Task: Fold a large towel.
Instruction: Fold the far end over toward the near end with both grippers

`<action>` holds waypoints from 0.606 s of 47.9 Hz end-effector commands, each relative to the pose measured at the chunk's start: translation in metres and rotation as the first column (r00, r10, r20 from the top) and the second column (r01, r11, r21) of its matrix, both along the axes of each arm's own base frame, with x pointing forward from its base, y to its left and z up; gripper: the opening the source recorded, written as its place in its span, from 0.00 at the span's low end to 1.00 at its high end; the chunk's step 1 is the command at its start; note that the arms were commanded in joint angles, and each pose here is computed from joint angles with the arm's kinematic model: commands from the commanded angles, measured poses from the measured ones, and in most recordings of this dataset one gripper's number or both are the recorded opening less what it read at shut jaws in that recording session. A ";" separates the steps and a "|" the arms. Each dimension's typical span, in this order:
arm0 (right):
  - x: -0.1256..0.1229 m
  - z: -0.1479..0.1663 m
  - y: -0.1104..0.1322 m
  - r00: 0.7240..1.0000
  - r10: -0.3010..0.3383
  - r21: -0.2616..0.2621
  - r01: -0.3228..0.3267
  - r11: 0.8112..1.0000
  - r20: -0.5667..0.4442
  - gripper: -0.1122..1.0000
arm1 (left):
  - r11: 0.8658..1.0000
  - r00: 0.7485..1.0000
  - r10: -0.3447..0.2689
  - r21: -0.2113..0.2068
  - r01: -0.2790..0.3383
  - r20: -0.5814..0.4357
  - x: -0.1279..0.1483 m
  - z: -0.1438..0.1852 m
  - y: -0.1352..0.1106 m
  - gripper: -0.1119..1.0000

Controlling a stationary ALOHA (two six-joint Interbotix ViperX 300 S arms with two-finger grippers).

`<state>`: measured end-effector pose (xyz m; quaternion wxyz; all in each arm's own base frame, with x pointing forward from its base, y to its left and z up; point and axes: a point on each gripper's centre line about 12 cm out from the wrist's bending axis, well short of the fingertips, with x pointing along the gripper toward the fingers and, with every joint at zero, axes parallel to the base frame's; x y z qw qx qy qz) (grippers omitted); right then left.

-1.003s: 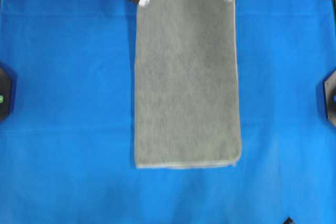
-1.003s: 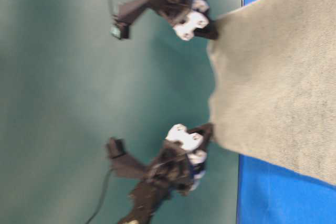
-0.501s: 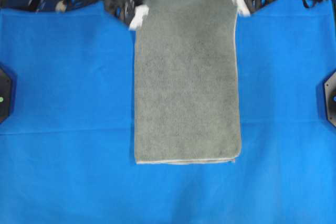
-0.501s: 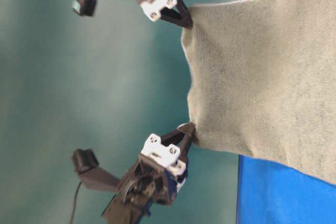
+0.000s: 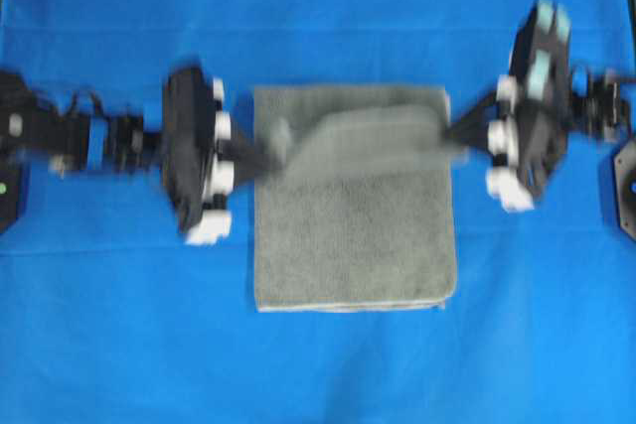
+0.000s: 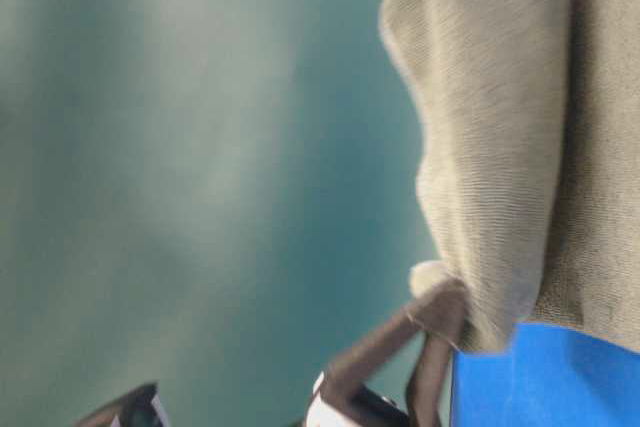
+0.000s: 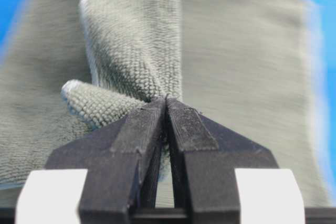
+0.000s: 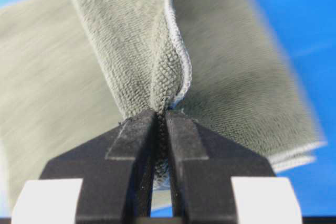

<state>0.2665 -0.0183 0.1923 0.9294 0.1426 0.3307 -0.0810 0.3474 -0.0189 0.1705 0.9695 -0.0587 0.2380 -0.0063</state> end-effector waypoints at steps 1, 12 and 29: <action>0.003 -0.006 0.022 0.998 0.062 0.029 -0.061 0.998 -0.021 0.17 | 0.998 0.998 -0.062 -0.007 0.062 0.023 0.000 0.002 -0.024 0.11; 0.010 -0.040 0.042 0.985 0.114 0.061 -0.107 0.992 -0.132 0.17 | 0.993 0.992 -0.119 -0.021 0.118 -0.038 0.005 -0.036 -0.051 0.11; 0.016 -0.052 0.053 0.983 0.134 0.078 -0.125 0.989 -0.128 0.17 | 0.991 0.993 -0.083 -0.110 0.073 -0.089 0.008 -0.056 -0.057 0.11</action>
